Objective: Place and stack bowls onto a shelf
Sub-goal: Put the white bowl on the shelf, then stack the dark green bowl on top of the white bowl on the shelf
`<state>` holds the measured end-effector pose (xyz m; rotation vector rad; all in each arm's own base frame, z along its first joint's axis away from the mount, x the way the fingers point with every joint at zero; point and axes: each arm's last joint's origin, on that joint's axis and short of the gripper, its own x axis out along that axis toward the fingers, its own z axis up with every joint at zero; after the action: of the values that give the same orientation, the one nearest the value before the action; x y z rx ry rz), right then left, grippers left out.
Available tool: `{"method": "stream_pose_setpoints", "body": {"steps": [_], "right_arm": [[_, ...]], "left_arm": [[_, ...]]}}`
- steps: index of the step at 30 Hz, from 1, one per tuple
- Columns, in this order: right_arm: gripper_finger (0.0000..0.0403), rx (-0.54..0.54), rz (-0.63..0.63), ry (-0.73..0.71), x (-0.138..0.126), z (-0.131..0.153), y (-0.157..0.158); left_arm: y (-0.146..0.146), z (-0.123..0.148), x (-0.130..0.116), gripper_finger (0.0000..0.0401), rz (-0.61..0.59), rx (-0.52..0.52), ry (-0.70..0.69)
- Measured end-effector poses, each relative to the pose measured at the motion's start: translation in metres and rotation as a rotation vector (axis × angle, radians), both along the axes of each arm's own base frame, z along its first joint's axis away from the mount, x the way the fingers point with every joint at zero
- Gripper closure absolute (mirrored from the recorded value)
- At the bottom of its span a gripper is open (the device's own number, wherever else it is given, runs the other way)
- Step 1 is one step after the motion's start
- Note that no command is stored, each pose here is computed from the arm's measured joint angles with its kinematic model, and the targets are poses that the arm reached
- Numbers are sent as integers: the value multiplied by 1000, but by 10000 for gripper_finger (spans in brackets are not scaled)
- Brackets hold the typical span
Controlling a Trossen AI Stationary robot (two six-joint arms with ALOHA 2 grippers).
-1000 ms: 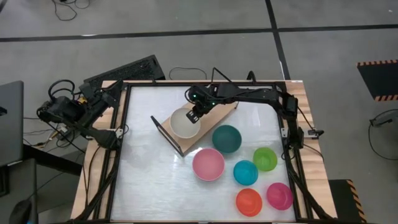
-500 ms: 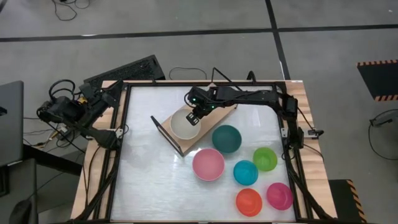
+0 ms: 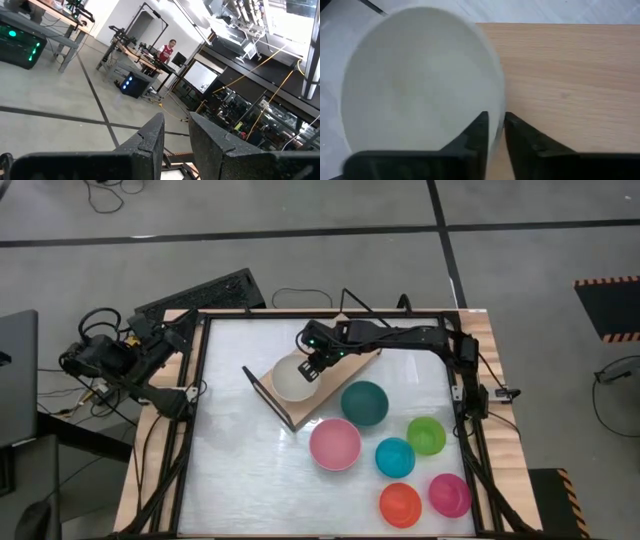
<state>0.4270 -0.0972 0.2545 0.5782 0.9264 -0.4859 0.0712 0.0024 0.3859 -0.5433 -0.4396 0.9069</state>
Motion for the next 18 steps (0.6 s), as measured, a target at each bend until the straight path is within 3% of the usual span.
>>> {"method": "stream_pose_setpoints", "body": {"steps": [9,18], "right_arm": [[181,-3,2,-4,-2,6,0],[164,-32,2,-123,-40,81,9]], "left_arm": [[0,0,0,326,0,1,2],[-1,-2,1,326,0,12,31]]}}
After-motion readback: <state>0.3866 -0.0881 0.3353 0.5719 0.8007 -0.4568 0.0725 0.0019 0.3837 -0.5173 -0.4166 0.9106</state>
